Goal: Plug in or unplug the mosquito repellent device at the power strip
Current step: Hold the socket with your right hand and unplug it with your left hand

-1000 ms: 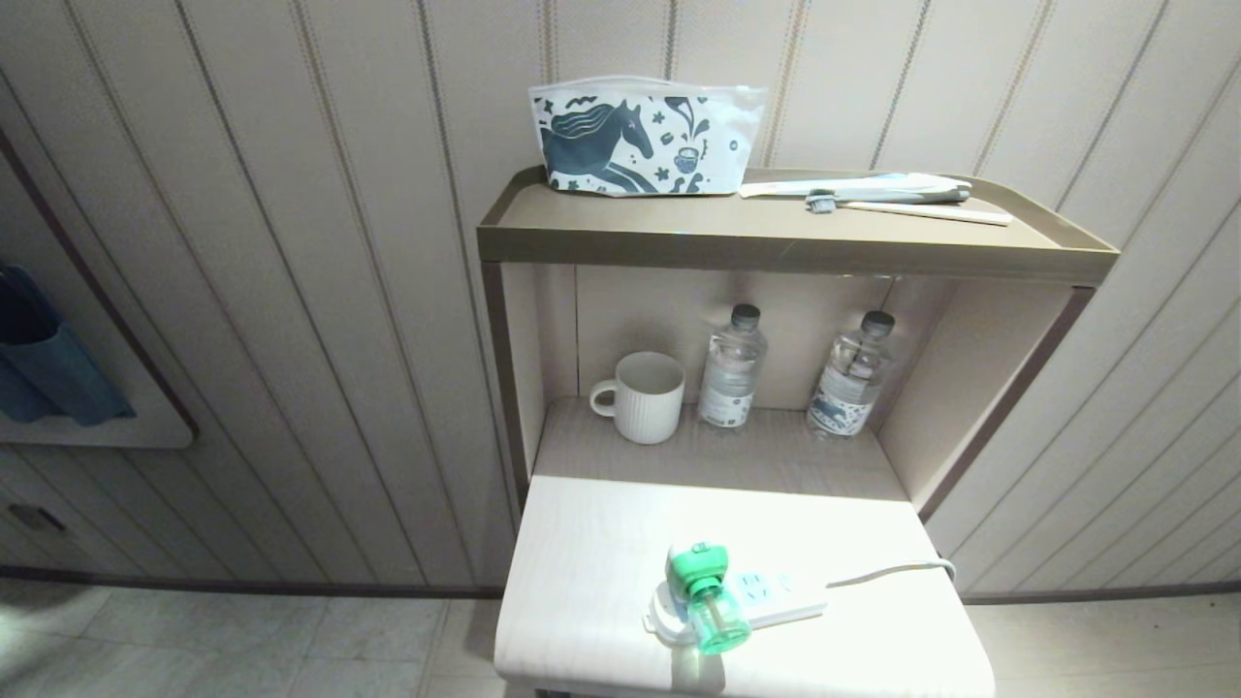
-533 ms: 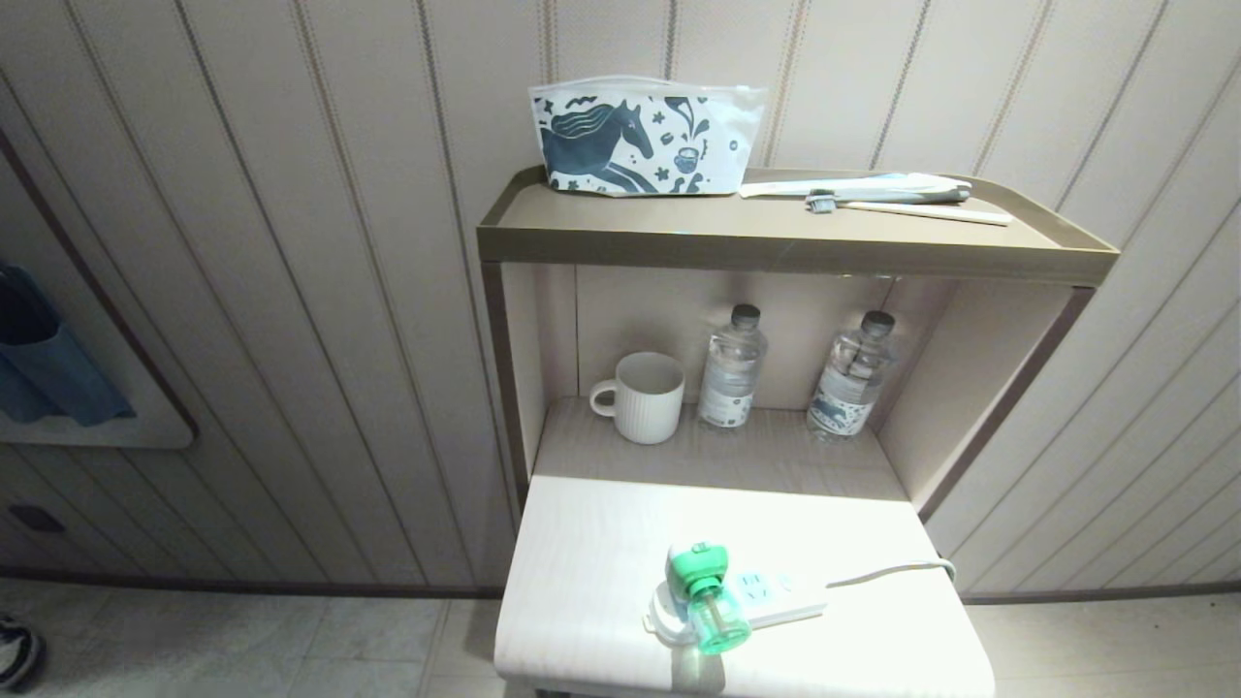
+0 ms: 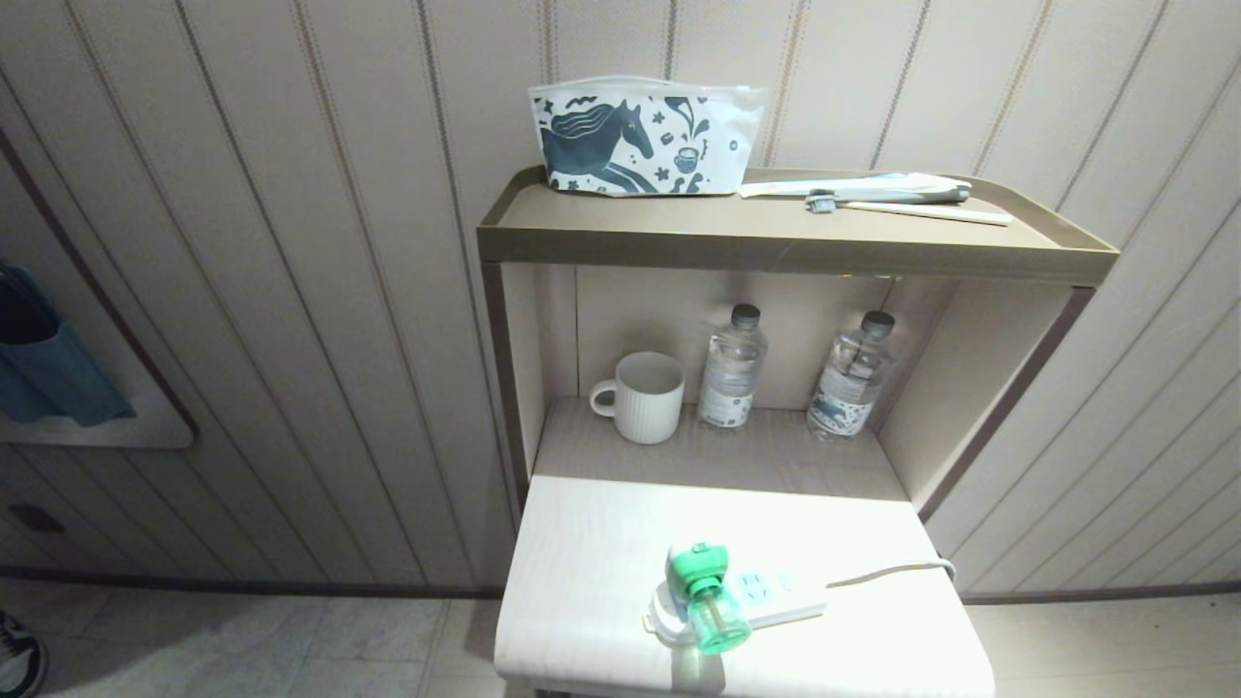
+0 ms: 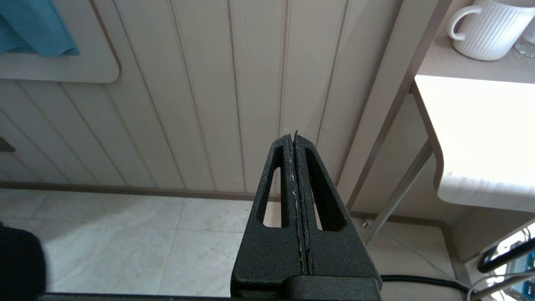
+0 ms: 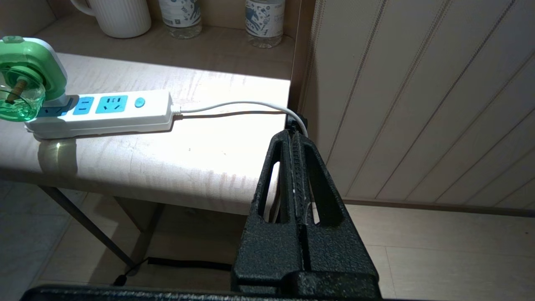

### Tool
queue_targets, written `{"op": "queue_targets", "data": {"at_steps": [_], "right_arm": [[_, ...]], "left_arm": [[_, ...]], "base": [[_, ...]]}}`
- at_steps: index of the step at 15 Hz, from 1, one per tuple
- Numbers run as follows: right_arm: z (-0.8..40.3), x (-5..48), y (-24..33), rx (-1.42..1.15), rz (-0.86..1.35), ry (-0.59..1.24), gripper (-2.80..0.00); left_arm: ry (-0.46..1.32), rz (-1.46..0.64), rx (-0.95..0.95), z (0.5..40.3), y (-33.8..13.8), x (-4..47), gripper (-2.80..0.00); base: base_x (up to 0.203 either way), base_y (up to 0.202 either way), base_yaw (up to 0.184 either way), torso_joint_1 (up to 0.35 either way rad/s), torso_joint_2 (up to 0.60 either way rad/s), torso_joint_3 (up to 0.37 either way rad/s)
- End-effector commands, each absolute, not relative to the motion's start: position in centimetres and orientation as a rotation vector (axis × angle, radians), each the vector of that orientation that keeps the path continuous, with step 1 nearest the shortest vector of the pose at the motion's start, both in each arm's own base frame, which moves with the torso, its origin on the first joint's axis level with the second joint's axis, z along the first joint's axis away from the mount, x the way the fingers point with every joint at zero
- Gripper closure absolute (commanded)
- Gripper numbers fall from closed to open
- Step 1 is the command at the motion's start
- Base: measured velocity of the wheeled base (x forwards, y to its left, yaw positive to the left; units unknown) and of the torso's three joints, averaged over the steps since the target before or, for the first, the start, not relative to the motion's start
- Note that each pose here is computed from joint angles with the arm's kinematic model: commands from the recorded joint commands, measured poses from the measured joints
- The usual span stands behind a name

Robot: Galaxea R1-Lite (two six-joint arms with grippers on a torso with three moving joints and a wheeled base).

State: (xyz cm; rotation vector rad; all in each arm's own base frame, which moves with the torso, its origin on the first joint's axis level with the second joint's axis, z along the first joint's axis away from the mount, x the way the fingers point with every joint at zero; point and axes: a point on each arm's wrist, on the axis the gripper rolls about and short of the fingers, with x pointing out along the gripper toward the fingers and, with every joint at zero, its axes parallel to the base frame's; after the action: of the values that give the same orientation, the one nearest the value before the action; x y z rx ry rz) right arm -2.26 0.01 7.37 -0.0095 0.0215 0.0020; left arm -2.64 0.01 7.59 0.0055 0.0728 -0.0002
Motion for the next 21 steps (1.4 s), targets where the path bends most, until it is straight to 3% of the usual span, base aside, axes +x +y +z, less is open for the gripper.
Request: {"op": "queue_targets", "data": {"at_steps": [1,4,12,21], "right_arm": [[7.4,-2.3,0.0,-0.012,0.003,0.020,0.00],[7.4,-2.3,0.0,-0.014,0.003,0.020,0.00],[7.4,-2.3,0.0,-0.014,0.003,0.020,0.00],[7.4,-2.3,0.0,-0.017,0.003,0.020,0.00]], "left_arm": [[0.048,0.004,0.007,8.3,0.0,-2.9,0.00],[0.005,0.001,0.005,12.6,0.0,-3.6,0.00],[0.226,-0.065,0.011,22.4,-0.1,2.0,0.00],[0.462,-0.255,-0.025,22.4,-0.6,8.3,0.00]], "base": [[0.000,0.000,0.000,0.000,0.00,0.000],[0.000,0.000,0.000,0.000,0.00,0.000],[0.000,0.000,0.000,0.000,0.00,0.000],[0.000,0.000,0.000,0.000,0.00,0.000]]}}
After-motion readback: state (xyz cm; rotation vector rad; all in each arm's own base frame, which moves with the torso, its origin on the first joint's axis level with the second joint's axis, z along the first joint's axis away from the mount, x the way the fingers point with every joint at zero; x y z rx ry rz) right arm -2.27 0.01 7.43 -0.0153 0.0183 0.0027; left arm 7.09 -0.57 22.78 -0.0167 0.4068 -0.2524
